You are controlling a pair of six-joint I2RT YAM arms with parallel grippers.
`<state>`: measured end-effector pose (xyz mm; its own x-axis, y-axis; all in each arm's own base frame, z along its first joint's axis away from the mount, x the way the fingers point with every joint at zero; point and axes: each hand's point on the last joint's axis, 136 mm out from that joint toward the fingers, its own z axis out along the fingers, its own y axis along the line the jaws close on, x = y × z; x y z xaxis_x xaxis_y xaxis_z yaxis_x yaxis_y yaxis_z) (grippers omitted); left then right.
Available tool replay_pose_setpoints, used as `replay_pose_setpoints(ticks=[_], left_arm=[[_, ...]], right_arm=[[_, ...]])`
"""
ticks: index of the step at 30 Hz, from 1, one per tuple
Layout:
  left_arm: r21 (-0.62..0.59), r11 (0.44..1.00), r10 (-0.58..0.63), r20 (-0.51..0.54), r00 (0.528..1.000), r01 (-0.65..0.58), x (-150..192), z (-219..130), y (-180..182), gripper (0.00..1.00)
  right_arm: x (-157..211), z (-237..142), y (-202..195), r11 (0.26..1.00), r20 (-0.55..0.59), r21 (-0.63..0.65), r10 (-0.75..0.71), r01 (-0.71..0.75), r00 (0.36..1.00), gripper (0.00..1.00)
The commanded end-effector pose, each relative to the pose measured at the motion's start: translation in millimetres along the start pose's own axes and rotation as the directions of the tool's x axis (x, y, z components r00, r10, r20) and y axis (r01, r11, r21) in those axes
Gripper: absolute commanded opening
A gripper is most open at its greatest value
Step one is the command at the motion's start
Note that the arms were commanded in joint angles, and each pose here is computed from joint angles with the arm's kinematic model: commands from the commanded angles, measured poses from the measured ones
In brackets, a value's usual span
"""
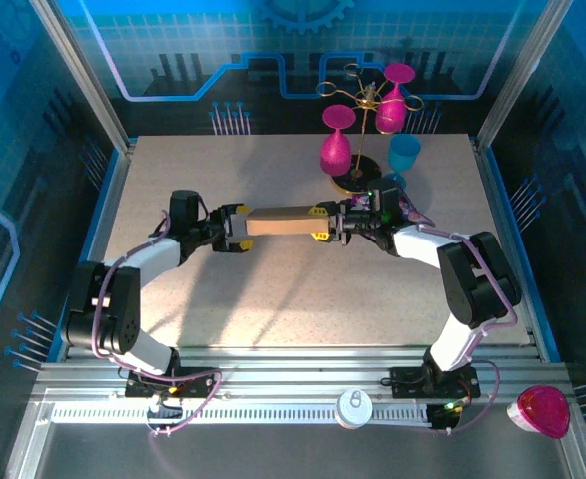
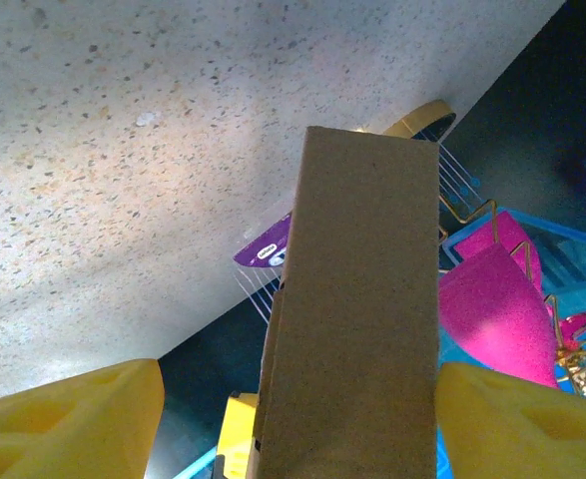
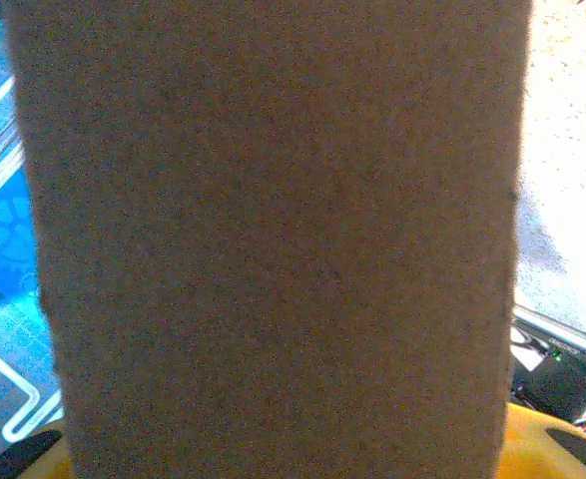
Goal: Fold the paper box
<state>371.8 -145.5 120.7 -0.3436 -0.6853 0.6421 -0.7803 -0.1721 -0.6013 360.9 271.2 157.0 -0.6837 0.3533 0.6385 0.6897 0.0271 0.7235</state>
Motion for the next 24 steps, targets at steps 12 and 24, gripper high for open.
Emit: replay_pose_setpoints(ticks=[12, 24], left_arm=[[-0.031, 0.990, -0.138, 0.010, 0.990, 0.138, 8, -11, 12, 0.74], [-0.048, 0.992, -0.119, -0.043, 0.992, 0.117, 27, 12, 19, 0.72]], right_arm=[[15, 8, -8, 1.000, -0.063, 0.022, -0.010, 0.011, 0.998, 0.24], [16, 16, -9, 1.000, -0.067, 0.009, 0.000, 0.000, 0.998, 0.23]])
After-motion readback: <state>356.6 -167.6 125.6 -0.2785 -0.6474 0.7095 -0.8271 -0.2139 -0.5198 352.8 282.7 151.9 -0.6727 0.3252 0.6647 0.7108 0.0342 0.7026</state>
